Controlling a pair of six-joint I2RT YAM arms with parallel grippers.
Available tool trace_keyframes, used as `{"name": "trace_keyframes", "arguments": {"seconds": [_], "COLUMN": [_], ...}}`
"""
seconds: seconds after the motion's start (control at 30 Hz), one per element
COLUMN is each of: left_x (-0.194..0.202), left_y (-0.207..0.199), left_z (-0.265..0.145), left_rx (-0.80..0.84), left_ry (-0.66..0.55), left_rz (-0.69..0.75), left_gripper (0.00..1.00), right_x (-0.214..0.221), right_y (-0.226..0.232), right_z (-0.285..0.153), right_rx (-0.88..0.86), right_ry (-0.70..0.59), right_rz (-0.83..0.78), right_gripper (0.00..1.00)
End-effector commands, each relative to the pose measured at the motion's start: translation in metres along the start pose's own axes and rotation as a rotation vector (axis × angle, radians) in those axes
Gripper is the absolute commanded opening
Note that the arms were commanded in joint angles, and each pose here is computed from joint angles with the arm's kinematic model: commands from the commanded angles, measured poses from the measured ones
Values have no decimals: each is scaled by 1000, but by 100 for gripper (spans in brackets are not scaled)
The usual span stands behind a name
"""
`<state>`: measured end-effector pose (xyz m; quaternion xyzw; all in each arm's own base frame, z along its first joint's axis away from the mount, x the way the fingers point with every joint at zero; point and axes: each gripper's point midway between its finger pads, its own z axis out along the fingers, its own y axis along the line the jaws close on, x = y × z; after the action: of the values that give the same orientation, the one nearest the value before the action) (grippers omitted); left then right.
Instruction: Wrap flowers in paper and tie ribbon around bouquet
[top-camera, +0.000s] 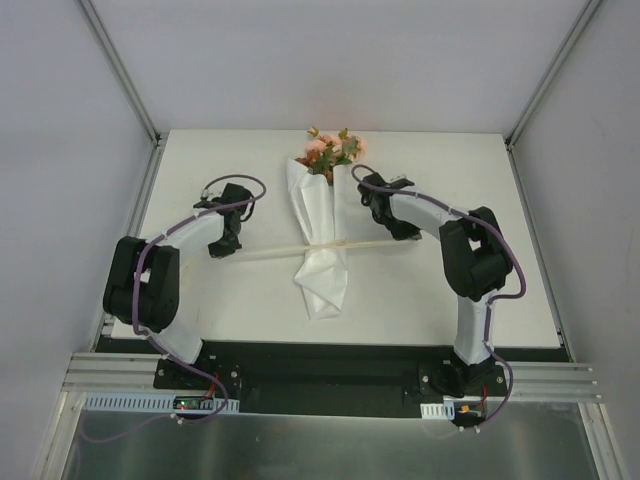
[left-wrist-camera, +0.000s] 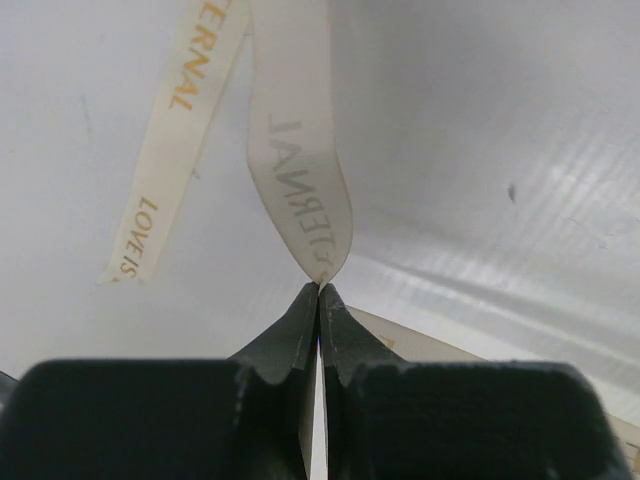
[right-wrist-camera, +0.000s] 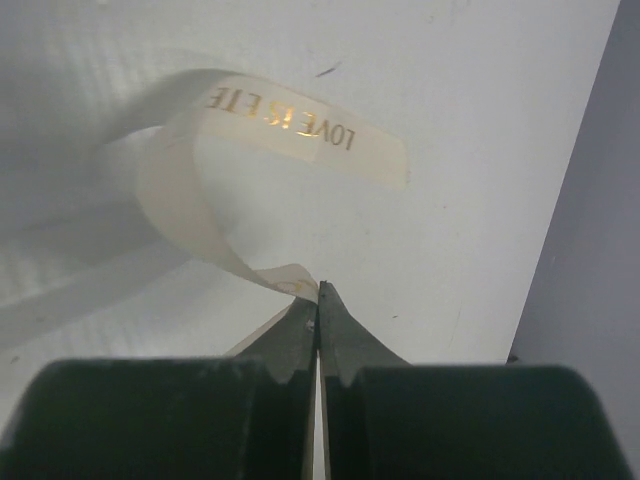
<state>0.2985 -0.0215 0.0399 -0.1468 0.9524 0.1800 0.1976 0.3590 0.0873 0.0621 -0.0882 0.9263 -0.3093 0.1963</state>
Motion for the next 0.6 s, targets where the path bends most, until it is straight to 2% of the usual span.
{"name": "trace_keyframes", "arguments": {"seconds": [0.0,0.1,0.23,0.4,0.57], "left_x": [-6,-5,-3,3,7], "left_y": [38,55,74,91,95], "left_z": [-6,-1,8,20,28], "left_rx": [-12,14,-18,-61,-86], "left_ry": [-28,-9,10,44,61], "left_rz": [-100,-199,-266,-353,-378], "left_gripper": [0,0,0,0,0], "right_x": [20,37,65,67,73], "right_y": [-46,-49,-41,-55,-54], "right_z": [9,26,52,62,77], "right_rx": [67,-14,-219,-242,-270], "right_ry": [114,194,336,342,371], "right_rz": [138,269,549,673,724], "right_gripper": [0,0,0,0,0]}}
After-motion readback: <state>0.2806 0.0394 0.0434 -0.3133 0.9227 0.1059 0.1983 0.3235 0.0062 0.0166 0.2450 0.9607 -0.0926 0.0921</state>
